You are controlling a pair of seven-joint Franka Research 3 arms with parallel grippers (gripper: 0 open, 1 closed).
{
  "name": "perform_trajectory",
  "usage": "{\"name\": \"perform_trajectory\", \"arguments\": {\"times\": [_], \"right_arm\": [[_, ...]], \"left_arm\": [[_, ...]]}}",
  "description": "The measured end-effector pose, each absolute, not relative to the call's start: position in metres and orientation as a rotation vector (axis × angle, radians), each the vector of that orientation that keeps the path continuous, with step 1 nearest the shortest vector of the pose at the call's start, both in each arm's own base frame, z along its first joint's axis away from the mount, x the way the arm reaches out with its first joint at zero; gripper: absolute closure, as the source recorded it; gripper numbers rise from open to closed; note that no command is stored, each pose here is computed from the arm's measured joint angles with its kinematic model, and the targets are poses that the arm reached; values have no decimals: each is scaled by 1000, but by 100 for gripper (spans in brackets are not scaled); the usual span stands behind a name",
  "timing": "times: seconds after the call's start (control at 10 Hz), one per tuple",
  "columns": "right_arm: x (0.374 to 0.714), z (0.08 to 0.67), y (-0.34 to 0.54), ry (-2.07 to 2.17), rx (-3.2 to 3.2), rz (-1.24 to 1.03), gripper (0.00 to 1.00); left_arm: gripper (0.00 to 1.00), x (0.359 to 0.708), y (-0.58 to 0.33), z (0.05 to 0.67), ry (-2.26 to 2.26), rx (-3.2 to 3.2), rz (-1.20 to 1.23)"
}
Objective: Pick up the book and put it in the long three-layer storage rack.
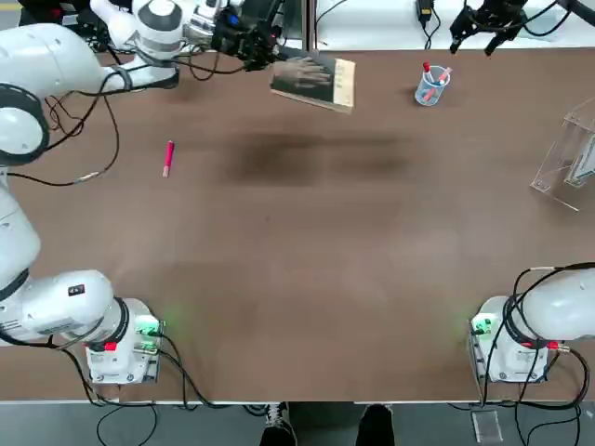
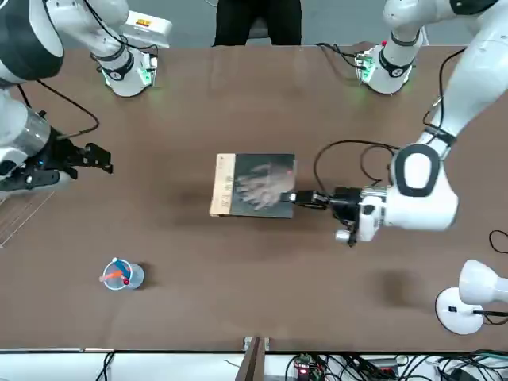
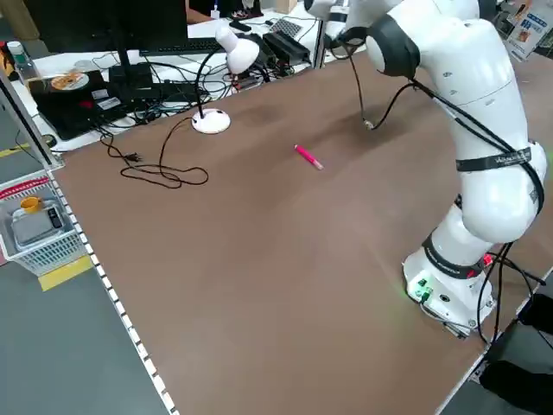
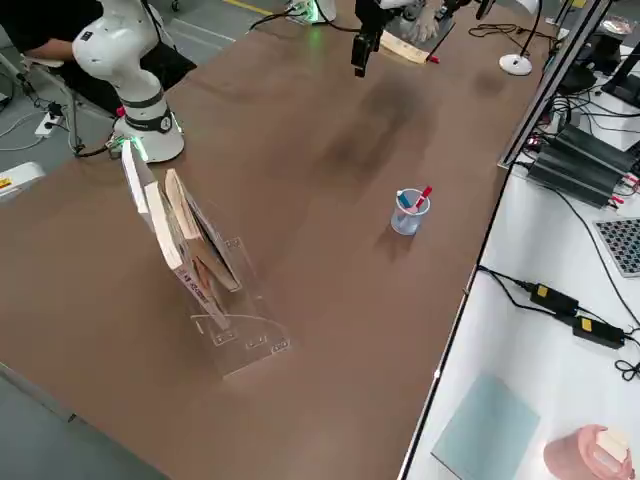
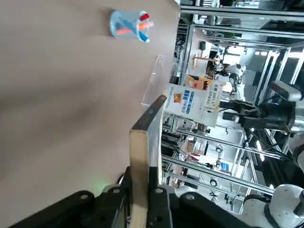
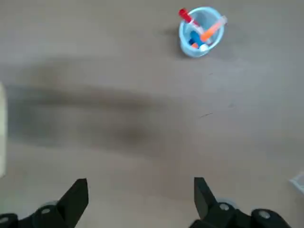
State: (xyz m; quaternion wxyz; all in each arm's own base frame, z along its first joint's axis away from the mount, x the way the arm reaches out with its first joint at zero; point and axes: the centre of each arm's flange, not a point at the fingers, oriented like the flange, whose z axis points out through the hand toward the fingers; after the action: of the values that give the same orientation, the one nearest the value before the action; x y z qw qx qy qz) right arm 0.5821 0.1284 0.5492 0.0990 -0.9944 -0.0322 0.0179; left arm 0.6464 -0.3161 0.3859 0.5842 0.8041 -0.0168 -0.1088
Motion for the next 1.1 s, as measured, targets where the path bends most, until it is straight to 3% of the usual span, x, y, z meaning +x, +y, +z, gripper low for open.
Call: {"name": "perform_trajectory", "arguments": {"times": [1.1], "right_arm": [[589,485,95,65,-2478,149,1]], "left_arm": [[100,611,-410,358,-70,1795,-166]]}}
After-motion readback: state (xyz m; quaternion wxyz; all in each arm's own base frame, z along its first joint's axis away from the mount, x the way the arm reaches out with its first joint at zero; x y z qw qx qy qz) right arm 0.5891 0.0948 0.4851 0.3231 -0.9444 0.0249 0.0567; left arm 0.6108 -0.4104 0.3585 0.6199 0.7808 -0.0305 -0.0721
